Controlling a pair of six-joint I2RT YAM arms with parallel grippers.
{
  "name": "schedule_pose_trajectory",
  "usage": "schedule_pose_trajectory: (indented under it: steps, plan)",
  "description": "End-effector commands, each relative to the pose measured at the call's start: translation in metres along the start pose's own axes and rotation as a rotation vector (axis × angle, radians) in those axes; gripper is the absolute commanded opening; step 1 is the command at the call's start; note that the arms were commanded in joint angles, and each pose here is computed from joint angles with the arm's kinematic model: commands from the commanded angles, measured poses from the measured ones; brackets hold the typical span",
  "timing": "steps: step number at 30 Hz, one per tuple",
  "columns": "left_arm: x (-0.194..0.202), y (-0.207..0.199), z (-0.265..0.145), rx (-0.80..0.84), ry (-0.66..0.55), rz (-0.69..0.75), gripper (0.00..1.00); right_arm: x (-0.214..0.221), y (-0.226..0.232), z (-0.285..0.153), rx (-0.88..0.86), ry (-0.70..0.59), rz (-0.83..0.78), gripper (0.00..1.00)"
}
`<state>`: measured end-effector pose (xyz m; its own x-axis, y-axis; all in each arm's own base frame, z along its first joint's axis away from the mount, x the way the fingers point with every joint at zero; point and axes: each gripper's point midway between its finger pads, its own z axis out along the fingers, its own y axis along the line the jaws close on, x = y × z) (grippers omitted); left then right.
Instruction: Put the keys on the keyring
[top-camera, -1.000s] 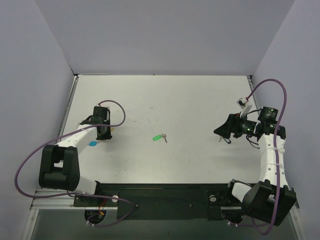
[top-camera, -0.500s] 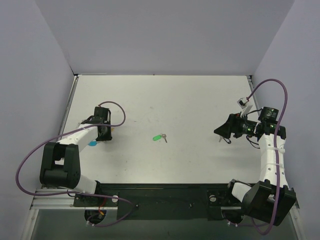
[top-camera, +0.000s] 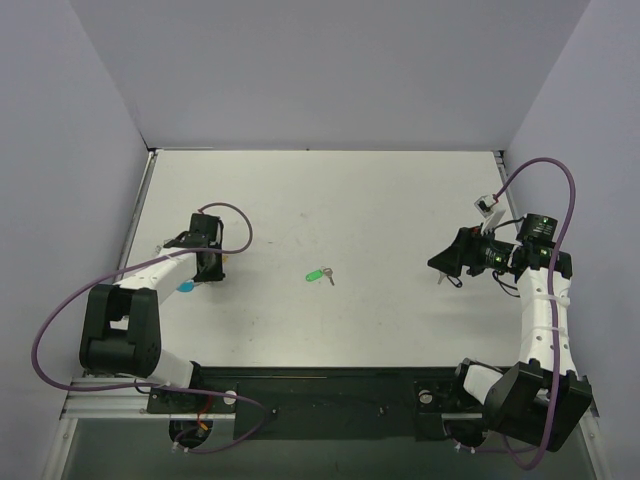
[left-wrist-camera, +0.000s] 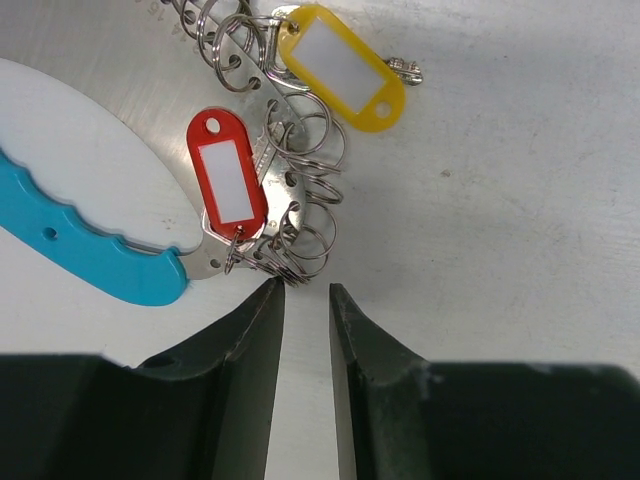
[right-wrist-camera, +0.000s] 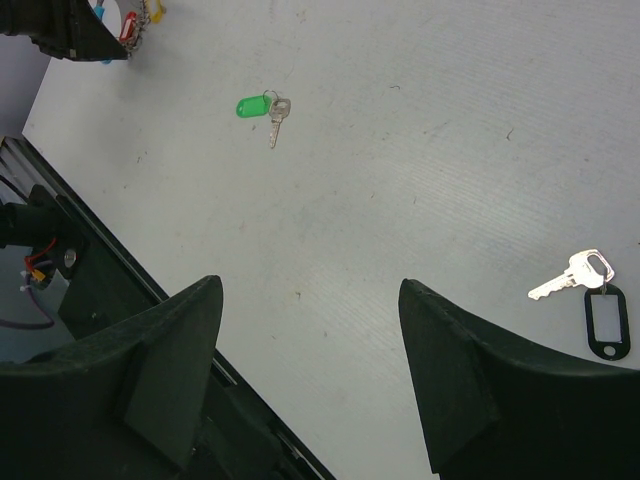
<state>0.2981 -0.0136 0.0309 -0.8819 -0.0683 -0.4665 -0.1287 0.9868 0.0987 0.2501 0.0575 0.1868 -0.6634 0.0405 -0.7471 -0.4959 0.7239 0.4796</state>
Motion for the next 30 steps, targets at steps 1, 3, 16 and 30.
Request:
schedule_pose_trajectory:
  steps: [1, 3, 16, 30]
  plan:
    - [-0.021, 0.003, -0.003, -0.028, -0.051, -0.005, 0.34, 0.000, 0.005, 0.000, -0.041, -0.009, 0.001, 0.66]
    - [-0.024, 0.003, -0.002, -0.037, -0.053, -0.014, 0.33, 0.000, 0.005, 0.000, -0.042, -0.011, -0.001, 0.66]
    - [-0.029, 0.012, -0.004, -0.097, -0.074, -0.029, 0.30, 0.000, 0.005, 0.000, -0.041, -0.009, -0.001, 0.66]
    - [-0.032, 0.010, -0.015, -0.096, -0.103, -0.015, 0.08, 0.001, 0.006, 0.000, -0.043, -0.008, 0.000, 0.66]
